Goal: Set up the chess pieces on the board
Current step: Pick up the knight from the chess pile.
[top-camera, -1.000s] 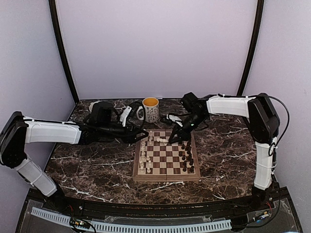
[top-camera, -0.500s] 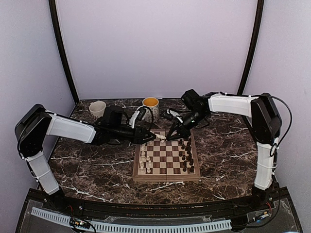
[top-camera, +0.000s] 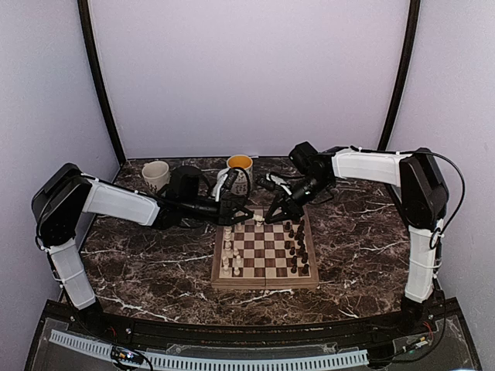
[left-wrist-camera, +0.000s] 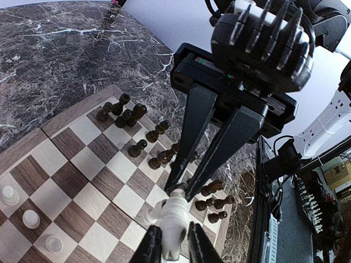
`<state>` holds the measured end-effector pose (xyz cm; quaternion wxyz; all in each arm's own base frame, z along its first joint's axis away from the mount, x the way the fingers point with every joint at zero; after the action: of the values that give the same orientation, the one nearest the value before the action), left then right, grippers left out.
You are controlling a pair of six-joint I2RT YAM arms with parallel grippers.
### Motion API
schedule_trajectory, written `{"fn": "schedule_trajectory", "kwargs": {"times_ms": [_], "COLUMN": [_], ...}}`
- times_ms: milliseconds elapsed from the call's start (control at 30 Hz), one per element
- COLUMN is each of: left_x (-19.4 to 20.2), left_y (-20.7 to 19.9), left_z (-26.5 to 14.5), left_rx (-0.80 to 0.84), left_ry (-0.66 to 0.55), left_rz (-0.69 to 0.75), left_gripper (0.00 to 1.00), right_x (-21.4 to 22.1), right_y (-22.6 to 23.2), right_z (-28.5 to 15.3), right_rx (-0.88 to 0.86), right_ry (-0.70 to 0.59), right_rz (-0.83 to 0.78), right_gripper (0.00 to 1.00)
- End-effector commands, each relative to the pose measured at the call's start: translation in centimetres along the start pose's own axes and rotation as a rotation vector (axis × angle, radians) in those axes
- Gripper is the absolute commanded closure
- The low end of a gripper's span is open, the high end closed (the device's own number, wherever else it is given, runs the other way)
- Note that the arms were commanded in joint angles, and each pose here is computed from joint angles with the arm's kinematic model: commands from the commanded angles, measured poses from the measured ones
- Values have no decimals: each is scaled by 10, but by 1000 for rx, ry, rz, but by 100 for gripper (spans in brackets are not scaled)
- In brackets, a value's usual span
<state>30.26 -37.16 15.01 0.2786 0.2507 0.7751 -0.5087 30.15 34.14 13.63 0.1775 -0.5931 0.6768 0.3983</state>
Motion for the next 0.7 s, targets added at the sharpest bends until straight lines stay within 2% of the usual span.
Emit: {"fn": "schedule_trajectory", "kwargs": {"times_ms": [0, 167, 500, 667], "left_x": [-9, -14, -36, -45], "left_y": [-14, -17, -20, -1], "left_z": [2, -3, -33, -52], "left_rx": [58, 42, -115, -307], "left_ry": [-3, -12, -22, 47], "left_rz": [9, 22, 134, 194], "left_gripper": [85, 94, 98, 98], "right_x": [-16, -9, 4, 9], "right_y": [3, -1, -7, -9], "right_z": [-13, -9, 1, 4], "right_rx": [6, 9, 0, -4], "right_ry": [-49, -32, -6, 2], "right_rz": [-24, -8, 29, 43], "right_gripper": [91, 91, 91, 91]}}
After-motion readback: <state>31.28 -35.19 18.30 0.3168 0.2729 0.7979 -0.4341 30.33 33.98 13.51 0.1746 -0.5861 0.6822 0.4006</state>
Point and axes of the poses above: each gripper's point midway between its finger pads, its own z axis out along the fingers, its own y axis along the line the jaws close on, x = y × z, the point moved 2 cm from there along -z, back along the fingers, and after that the axes turned 3 degrees about -z, right-handed, at the moved point
